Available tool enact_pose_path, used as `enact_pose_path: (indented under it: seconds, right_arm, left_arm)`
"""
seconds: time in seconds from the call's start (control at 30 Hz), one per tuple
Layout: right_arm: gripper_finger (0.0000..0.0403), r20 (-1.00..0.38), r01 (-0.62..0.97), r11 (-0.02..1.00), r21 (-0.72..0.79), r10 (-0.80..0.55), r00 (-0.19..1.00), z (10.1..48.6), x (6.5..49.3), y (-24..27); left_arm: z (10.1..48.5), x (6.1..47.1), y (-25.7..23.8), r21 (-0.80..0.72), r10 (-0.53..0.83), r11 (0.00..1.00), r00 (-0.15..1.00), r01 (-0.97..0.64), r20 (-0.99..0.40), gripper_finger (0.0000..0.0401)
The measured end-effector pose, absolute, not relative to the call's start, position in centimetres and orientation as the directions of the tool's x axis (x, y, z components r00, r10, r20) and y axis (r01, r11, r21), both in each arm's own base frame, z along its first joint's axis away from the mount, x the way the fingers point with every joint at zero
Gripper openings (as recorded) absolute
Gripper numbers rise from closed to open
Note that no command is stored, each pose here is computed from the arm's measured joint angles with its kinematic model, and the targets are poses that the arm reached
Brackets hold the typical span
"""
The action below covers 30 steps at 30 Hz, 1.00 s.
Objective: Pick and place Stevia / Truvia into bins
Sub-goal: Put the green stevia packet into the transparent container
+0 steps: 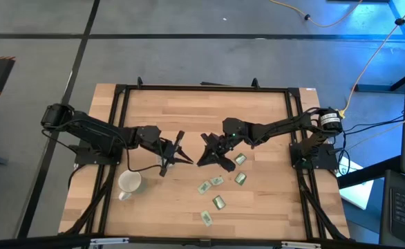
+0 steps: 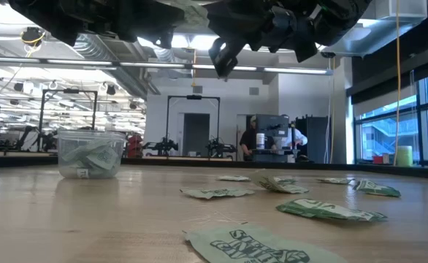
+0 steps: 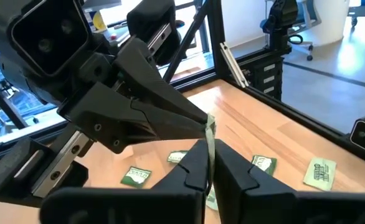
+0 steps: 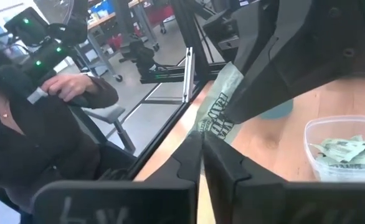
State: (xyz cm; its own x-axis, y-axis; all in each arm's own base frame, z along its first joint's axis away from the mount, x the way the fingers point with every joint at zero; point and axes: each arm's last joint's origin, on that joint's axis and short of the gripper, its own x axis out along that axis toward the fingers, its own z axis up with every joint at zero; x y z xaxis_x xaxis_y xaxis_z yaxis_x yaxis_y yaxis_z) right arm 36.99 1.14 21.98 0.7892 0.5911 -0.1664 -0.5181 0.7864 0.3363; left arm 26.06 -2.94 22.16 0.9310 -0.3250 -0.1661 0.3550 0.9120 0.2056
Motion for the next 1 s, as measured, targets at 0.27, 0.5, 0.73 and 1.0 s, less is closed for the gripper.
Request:
enact_pose_path:
  seconds: [0.27,0.5,0.73,1.0]
  right_arm:
    - [0.0105,-0.222,-0.485,0.826,0.286,0.55,0.806,21.5,36.9,0.5]
    - [0.0125,-0.479,-0.2,0.934,0.295,0.326,0.815,19.1,36.2,-1.1]
    - [0.0124,-0.568,-0.048,0.974,0.223,0.169,0.805,18.3,35.9,-1.6]
    - [0.0124,-0.571,-0.052,0.976,0.213,0.167,0.804,18.3,35.8,-1.6]
  left_arm:
    - [21.7,25.9,-2.8,0.043,-0.274,0.956,0.936,0.29,-0.222,0.0011]
    - [19.6,24.2,-1.6,-0.237,-0.183,0.969,0.837,0.066,-0.516,0.0008]
    - [19.7,21.0,0.0,-0.344,-0.141,0.928,0.725,-0.14,-0.674,0.0011]
    - [20.0,18.7,0.2,-0.403,-0.192,0.893,0.64,-0.201,-0.744,0.0009]
